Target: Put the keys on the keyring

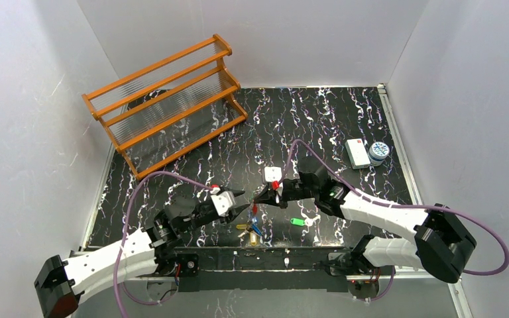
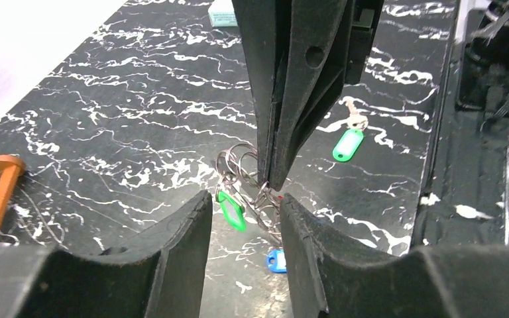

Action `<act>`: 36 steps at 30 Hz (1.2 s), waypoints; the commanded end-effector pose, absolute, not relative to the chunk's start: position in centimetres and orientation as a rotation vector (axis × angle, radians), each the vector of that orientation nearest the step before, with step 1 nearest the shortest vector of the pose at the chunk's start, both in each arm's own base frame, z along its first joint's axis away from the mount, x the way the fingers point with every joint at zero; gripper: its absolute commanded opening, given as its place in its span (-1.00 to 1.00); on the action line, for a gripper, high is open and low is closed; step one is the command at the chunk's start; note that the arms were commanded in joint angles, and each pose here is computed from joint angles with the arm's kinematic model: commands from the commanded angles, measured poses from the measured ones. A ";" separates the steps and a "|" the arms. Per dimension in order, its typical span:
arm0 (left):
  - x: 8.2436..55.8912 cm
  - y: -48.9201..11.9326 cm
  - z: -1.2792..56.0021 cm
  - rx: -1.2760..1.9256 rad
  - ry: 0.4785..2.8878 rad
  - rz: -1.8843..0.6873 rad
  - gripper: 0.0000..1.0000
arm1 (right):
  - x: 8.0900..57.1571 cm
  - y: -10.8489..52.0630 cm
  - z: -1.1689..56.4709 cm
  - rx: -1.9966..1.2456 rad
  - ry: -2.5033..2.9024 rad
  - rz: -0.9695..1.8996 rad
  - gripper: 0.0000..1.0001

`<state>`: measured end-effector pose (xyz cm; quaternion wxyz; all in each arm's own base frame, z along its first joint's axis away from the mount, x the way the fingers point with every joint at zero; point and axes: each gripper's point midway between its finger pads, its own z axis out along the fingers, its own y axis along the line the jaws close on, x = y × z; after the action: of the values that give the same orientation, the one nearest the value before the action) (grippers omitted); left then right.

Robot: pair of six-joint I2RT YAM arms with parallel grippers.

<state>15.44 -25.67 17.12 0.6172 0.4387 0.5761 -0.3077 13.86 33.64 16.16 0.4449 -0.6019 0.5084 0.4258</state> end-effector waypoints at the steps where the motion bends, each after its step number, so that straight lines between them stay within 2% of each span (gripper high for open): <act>1: 14.9 -24.7 15.0 1.272 1.407 -0.574 -0.19 | 14.3 34.1 17.5 -1.554 1.229 1.021 -0.97; 9: 14.5 -25.7 15.2 1.437 1.364 -0.562 -0.23 | 13.7 34.9 15.9 -1.664 1.291 1.107 -0.97; 18: 14.5 -26.6 14.1 1.471 1.379 -0.588 -0.58 | 13.0 35.5 16.1 -1.674 1.278 1.188 -0.97; 24: 15.2 -26.3 14.7 1.453 1.360 -0.541 -0.69 | 12.8 35.5 16.0 -1.684 1.277 1.196 -0.97; 28: 14.9 -26.4 14.6 1.486 1.332 -0.543 -0.69 | 12.6 35.5 16.1 -1.687 1.262 1.206 -0.97; 32: 14.3 -26.5 14.1 1.551 1.304 -0.549 -0.52 | 12.6 35.4 16.3 -1.687 1.250 1.202 -0.97; 36: 14.5 -26.5 14.0 1.570 1.287 -0.528 -0.50 | 12.6 35.4 16.6 -1.690 1.249 1.204 -0.97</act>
<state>15.02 -26.25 13.78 0.5068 0.6272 0.5504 -0.2164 12.79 34.67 14.61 0.3404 -0.6459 0.5124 0.4521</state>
